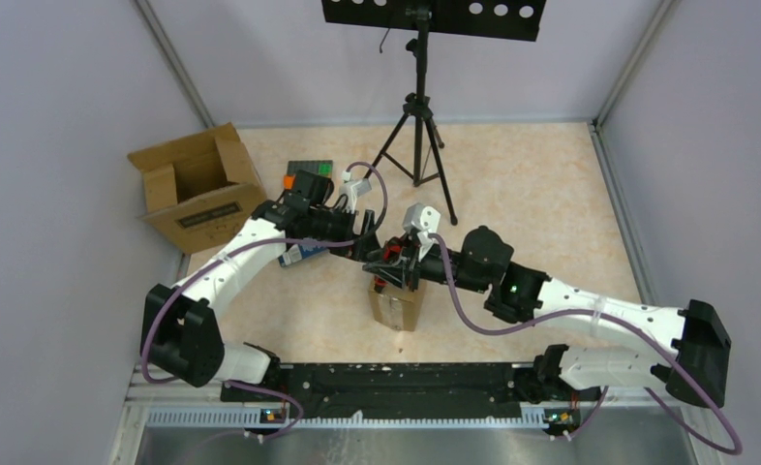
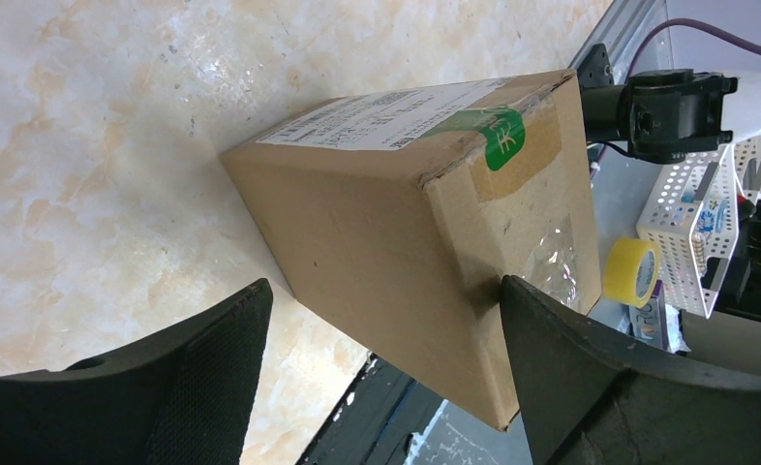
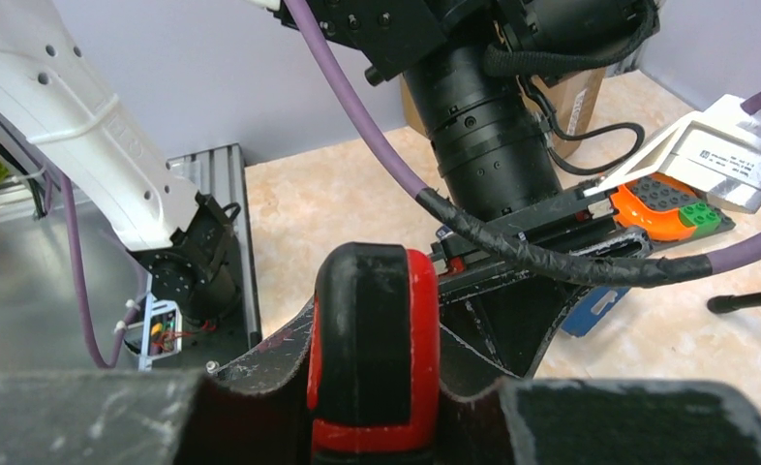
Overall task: Unpack the express box
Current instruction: Cut the express box at the center of the board.
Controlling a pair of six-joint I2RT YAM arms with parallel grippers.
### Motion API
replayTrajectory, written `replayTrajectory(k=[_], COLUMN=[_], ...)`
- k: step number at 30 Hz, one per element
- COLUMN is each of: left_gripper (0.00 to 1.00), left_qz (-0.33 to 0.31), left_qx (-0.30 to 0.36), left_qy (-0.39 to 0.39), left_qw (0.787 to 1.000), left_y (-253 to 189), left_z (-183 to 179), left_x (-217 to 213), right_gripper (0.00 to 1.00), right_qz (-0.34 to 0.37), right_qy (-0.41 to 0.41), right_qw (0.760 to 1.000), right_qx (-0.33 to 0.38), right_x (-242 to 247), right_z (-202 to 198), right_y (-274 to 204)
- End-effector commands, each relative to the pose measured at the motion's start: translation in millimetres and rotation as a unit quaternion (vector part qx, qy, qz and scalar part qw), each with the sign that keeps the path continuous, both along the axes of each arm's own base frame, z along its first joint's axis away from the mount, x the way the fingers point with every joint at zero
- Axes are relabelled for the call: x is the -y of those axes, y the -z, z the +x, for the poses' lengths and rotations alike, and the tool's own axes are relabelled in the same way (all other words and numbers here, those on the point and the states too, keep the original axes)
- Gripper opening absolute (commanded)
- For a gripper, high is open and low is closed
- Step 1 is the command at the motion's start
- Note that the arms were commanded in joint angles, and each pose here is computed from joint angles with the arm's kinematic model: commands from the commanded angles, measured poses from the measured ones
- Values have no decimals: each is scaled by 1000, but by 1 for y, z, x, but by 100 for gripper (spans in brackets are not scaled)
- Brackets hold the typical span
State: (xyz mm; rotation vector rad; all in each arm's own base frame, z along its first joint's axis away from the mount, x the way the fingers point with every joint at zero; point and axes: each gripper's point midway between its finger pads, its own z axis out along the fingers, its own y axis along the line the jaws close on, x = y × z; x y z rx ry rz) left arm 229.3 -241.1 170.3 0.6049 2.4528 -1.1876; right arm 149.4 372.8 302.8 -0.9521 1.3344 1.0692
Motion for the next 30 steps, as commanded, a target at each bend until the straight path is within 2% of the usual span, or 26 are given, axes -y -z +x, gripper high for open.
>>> replayTrajectory(k=[1, 30], left_gripper=[88, 87], left_qz=[30, 35], left_qx=[2, 1], left_qy=[7, 7], left_qw=[1000, 999], left_y=[13, 14], left_z=[0, 2], left_x=[-7, -7], right_gripper=[0, 0], right_qz=[23, 13], right_qy=[-4, 14], right_qw=[999, 999], right_qx=[25, 39], right_x=[-4, 2], right_z=[-2, 3], right_y=[-11, -10])
